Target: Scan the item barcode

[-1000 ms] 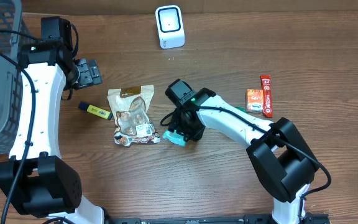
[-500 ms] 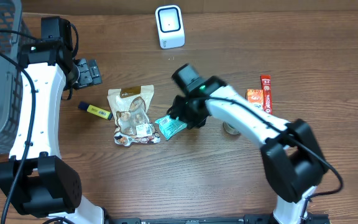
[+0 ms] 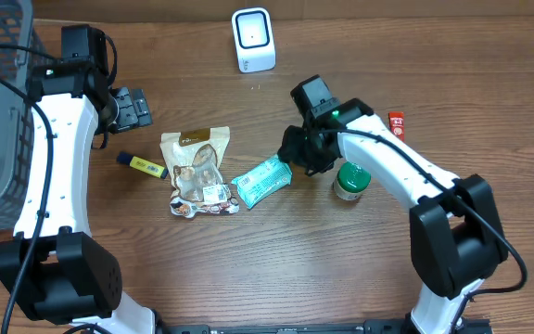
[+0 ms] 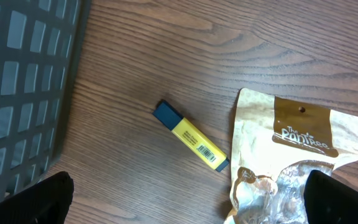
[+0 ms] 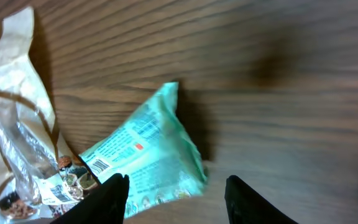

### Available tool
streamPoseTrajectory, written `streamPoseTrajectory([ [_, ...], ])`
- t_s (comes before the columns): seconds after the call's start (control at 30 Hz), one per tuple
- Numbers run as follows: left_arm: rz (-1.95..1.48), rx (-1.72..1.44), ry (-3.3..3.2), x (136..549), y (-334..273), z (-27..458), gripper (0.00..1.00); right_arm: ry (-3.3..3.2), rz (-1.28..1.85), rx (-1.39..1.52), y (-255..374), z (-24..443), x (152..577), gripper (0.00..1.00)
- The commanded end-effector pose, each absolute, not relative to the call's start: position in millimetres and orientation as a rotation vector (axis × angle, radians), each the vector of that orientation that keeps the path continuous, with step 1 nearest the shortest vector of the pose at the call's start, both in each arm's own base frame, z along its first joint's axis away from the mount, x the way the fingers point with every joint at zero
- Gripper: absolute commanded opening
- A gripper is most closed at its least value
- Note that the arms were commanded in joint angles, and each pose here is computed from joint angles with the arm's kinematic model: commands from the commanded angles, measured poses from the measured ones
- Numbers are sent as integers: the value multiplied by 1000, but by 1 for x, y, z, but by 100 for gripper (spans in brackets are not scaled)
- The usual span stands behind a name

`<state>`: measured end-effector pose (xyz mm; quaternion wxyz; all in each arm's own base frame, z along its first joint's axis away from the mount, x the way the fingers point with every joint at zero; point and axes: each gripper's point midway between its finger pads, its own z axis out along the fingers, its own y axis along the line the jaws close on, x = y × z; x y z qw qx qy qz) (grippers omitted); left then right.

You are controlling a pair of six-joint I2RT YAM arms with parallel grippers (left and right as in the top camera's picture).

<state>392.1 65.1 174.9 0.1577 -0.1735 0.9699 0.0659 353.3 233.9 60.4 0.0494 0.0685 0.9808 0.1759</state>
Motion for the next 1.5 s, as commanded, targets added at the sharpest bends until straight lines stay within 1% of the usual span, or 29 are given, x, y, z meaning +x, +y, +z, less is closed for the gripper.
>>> streamPoseTrajectory([
  [0.0, 200, -477, 2763, 391, 64, 180, 100, 3035, 628, 60, 246, 39, 340, 52],
  [0.3, 200, -477, 2763, 391, 64, 180, 100, 3087, 611, 64, 246, 15, 332, 52],
  [0.9, 200, -477, 2763, 391, 64, 180, 100, 3108, 565, 55, 244, 11, 327, 51],
  [0.97, 200, -477, 2763, 391, 64, 180, 100, 3105, 514, 61, 239, 9, 328, 49],
  [1.17, 200, -477, 2763, 391, 64, 180, 100, 3100, 510, 59, 239, 9, 329, 46],
  [1.23, 200, -477, 2763, 391, 64, 180, 100, 3103, 508, 61, 239, 8, 329, 42],
  [1.33, 200, -477, 2763, 391, 64, 180, 100, 3103, 508, 61, 239, 8, 329, 41],
  [1.37, 200, -477, 2763, 391, 64, 180, 100, 3104, 507, 60, 239, 8, 328, 37],
  [1.47, 200, -477, 2763, 391, 64, 180, 100, 3116, 484, 65, 236, 7, 326, 36],
])
